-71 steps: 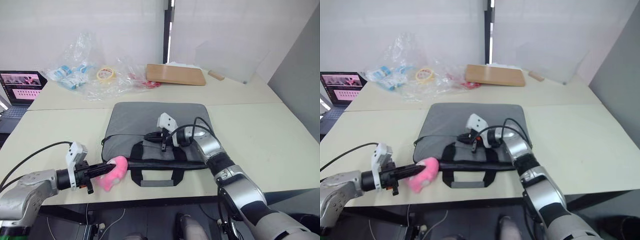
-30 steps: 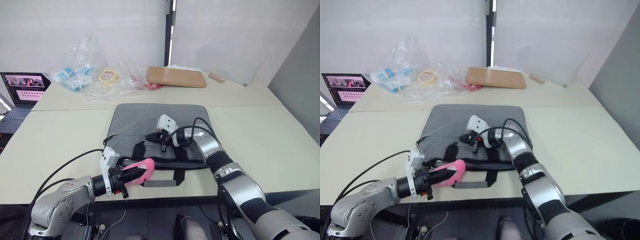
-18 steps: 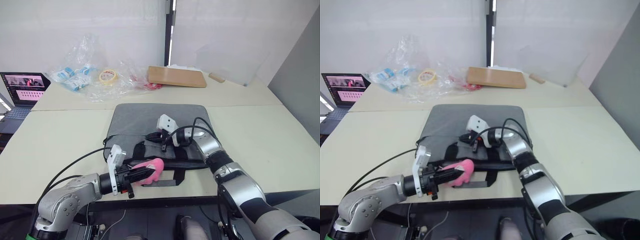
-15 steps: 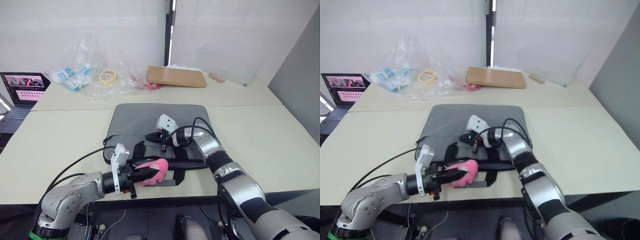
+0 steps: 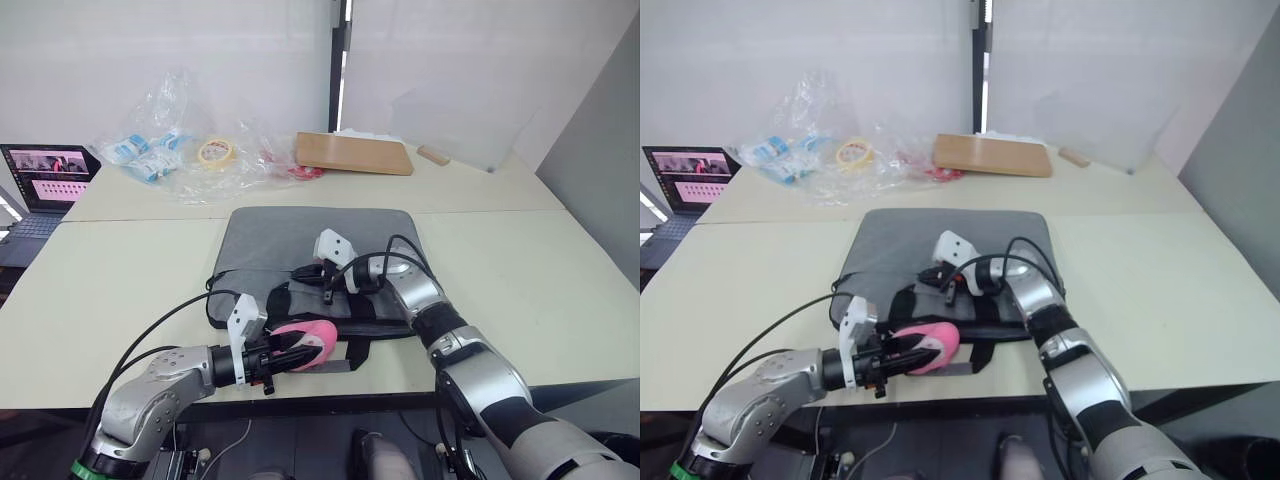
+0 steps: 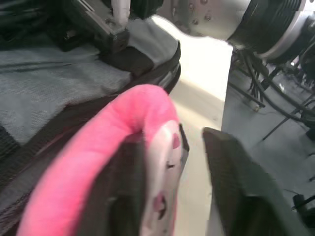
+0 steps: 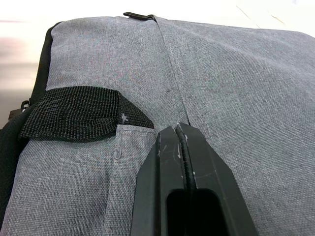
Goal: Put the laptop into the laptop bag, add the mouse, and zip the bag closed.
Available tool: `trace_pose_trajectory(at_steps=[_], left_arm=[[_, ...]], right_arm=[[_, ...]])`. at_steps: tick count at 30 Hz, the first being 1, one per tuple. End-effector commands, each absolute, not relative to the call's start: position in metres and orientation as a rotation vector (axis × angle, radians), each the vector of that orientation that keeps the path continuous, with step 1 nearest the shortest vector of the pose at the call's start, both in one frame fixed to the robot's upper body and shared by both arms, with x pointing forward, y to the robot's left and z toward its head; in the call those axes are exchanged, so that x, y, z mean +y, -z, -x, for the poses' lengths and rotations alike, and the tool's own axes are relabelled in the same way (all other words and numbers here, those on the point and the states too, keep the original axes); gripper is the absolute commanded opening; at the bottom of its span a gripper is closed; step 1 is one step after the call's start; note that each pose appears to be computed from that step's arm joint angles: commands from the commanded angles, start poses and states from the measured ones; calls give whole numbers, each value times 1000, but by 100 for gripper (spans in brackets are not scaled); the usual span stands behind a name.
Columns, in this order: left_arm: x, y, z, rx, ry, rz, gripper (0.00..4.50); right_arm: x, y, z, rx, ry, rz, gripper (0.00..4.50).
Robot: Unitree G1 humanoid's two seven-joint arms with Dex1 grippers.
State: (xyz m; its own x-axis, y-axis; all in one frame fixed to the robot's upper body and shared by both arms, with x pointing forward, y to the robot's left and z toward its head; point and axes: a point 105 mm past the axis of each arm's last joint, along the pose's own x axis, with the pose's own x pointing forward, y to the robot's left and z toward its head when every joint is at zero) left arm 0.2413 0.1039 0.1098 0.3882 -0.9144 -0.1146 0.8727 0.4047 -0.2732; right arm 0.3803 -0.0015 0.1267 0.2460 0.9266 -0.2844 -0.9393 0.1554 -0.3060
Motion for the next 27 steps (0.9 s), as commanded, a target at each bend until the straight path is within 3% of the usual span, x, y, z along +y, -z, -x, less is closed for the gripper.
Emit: trace_pose_trajectory(at_steps=[1, 5, 15, 23, 27], left_arm=[[121, -121, -237, 250, 1104, 158, 323], [142, -133, -227, 251, 1056, 144, 449], [169, -145, -222, 227, 949, 148, 449], [141, -135, -222, 235, 1045, 114, 449], [142, -147, -228, 185, 1044, 109, 449]], right_arm=[[-10, -117, -383, 79, -1307, 474, 0], [-9, -117, -383, 80, -1307, 469, 0], [-11, -120, -389, 82, -1292, 465, 0], [-6, -120, -387, 81, -1307, 456, 0], [-7, -120, -388, 82, -1305, 457, 0]])
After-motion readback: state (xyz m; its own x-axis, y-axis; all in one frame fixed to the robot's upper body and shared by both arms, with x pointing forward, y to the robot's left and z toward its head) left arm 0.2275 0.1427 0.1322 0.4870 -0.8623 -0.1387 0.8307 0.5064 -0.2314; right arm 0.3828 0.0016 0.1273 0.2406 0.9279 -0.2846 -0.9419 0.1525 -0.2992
